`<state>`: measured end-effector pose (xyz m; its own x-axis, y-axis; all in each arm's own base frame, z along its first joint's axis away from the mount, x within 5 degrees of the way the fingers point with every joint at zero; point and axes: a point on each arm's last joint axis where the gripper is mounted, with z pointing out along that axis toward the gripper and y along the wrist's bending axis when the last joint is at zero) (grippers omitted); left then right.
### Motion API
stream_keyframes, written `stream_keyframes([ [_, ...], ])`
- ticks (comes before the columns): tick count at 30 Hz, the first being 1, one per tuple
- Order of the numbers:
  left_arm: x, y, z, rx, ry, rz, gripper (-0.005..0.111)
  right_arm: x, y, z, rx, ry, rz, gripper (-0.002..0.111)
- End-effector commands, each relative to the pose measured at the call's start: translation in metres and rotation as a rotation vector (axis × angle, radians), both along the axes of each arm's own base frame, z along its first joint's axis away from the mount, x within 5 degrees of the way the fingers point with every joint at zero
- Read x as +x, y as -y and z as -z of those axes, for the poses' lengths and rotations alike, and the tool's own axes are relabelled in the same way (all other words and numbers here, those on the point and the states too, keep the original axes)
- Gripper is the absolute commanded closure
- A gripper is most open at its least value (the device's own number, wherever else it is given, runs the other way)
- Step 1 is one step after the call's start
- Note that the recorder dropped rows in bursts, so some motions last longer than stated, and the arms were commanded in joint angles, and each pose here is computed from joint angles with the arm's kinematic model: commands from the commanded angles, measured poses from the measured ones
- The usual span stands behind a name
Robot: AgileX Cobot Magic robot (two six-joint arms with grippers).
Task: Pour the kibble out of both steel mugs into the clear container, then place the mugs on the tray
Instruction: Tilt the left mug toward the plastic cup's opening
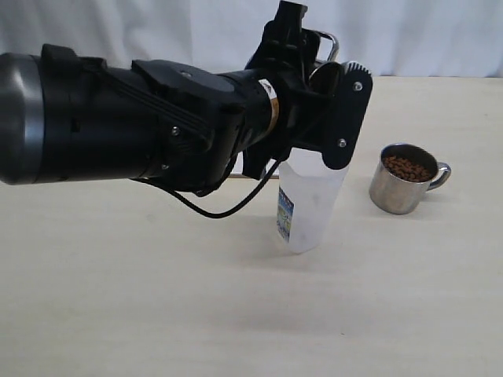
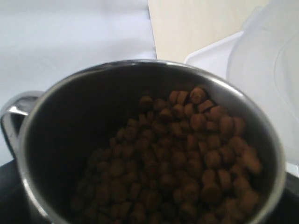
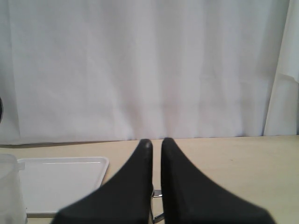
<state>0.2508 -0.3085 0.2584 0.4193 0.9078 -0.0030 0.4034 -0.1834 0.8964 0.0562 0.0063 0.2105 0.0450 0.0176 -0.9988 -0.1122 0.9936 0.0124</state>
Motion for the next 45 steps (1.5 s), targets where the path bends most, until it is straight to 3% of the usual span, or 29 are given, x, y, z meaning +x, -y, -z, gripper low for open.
stream_keyframes([
  [1,0.000,0.000,-0.001,0.008,0.016,0.008,0.107,0.000,0.000,0.000,-0.005,0.009,0.005,0.103],
  [18,0.000,0.001,-0.001,0.023,0.032,0.019,0.107,0.000,0.000,0.000,-0.005,0.009,0.005,0.103],
  [25,0.003,0.004,0.012,0.051,0.016,0.011,0.107,0.000,0.000,0.000,-0.005,0.009,0.005,0.103],
  [45,0.001,0.009,0.009,0.101,0.087,0.062,0.107,0.000,0.000,0.000,-0.005,0.009,0.005,0.103],
])
